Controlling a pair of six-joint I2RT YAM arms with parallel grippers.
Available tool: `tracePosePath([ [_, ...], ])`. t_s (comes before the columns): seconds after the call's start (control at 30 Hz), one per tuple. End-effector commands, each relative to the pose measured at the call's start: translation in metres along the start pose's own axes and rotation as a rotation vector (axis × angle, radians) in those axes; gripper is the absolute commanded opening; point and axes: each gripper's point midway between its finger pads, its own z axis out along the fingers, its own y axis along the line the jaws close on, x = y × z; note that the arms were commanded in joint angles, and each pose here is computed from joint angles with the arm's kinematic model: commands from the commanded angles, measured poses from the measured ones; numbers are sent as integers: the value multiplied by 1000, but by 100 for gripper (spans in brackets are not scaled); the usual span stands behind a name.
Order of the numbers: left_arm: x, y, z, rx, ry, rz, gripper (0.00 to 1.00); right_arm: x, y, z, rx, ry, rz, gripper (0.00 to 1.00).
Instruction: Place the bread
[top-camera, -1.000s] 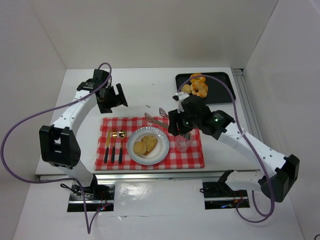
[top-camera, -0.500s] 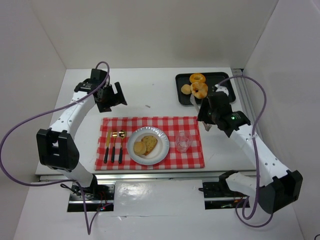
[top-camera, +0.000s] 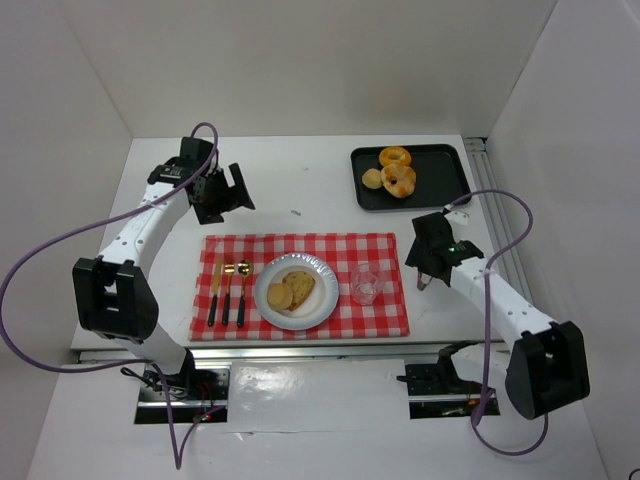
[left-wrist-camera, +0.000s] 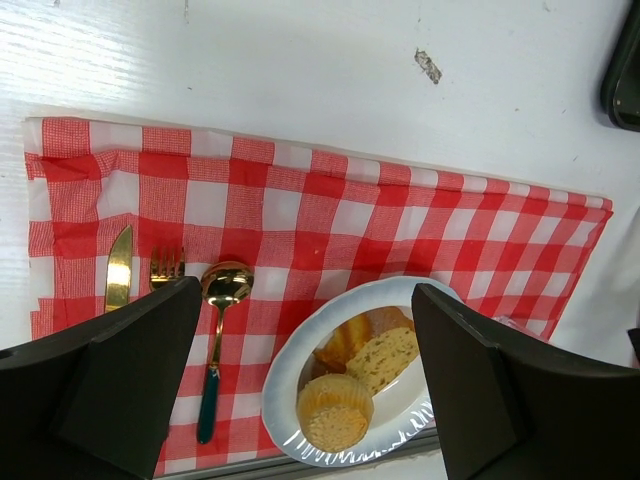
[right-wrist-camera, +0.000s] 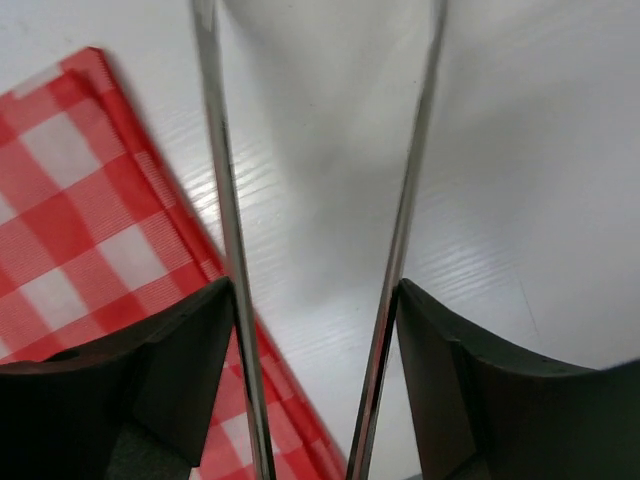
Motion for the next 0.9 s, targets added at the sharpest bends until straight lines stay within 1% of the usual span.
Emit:
tracePosePath([
  [0.0, -4, 1, -4, 13, -19, 11, 100, -21, 4, 20, 24, -109, 90, 73],
  [0.1, -7, -1, -5, 18, -27, 12, 100, -17, 4, 26, 36, -95, 71, 100],
  [0.23, -10, -3, -7, 22, -35, 23, 100, -39, 2, 14, 69, -113, 67, 100],
  [0.27, -10, -3, -7, 22, -35, 23, 100, -61, 5, 5, 66, -151, 87, 100],
  [0.33, -12, -6, -9, 34, -39, 24, 100, -75, -1, -6, 105, -158, 96, 100],
  [0.37, -12, -6, -9, 34, -39, 24, 100, -98, 1, -15, 127, -203, 120, 100],
  [0.43, -13, -5, -9, 26, -43, 24, 100, -110, -9, -22, 193, -209, 136, 100],
  [0.47, -14, -5, -11, 26, -43, 24, 100, -127, -11, -29, 212, -240, 155, 100],
  [0.63, -8, -9, -14, 61, -34, 39, 100, -132, -20, -16, 268, -220, 129, 100],
  [0.7, -9, -7, -14, 52, -40, 48, 100, -123, -26, -9, 293, -194, 117, 100],
  [0.87, -11, -7, -17, 45, -53, 49, 100, -104, -29, 4, 291, -155, 117, 100],
])
